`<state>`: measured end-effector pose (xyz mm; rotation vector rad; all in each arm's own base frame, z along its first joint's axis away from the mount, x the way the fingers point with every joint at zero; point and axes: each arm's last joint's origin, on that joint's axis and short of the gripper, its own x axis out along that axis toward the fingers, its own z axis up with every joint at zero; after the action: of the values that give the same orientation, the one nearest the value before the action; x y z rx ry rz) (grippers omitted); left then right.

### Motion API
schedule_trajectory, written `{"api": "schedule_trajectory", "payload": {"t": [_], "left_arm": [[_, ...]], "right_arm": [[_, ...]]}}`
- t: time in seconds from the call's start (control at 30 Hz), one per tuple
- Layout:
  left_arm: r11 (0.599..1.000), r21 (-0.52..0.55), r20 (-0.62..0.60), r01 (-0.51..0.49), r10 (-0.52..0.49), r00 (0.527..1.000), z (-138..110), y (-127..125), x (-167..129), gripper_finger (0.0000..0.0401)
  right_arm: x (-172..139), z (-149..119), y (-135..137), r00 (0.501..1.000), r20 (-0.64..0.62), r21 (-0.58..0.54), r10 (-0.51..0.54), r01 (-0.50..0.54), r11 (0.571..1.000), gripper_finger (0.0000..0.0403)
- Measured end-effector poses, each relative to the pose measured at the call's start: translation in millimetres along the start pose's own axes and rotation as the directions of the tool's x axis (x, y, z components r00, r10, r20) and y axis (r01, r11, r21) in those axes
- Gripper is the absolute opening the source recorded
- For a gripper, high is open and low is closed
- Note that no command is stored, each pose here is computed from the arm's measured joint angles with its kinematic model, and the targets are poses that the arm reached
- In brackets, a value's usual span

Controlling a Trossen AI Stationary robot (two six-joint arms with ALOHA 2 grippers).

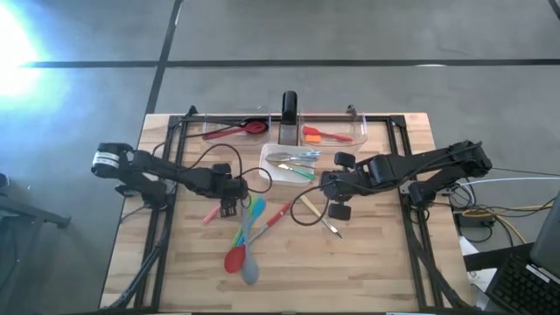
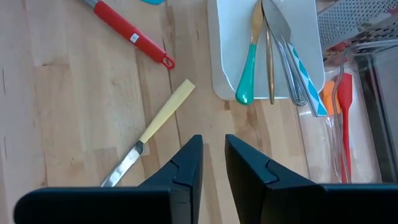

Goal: Pick & Place Kitchen Items
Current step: Put the pink spatula into the right transparent bin

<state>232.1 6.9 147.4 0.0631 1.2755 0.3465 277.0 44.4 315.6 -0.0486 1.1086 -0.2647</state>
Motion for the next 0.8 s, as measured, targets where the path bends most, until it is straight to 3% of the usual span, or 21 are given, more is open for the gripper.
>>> {"api": "schedule_trajectory", "payload": {"t": [0.13, 0.33, 0.8], "left_arm": [[1.0, -0.004, 0.017, 0.02, -0.02, 1.0, 2, 0, 0, 0.0234], [0.98, -0.057, -0.01, 0.192, -0.193, 0.981, 5, 16, 4, 0.0234], [0.984, -0.074, -0.006, 0.164, -0.165, 0.986, 5, 43, 13, 0.0234]], "right_arm": [[0, 0, -1, 1.0, 0.0, -0.01, -0.002, 0.002, 1.0, 0.0059], [0, 0, -1, 1.0, 0.0, -0.011, -0.001, 0.001, 1.0, 0.0066], [0, 1, -1, 1.0, 0.001, -0.015, -0.001, 0.001, 1.0, 0.0061]]}}
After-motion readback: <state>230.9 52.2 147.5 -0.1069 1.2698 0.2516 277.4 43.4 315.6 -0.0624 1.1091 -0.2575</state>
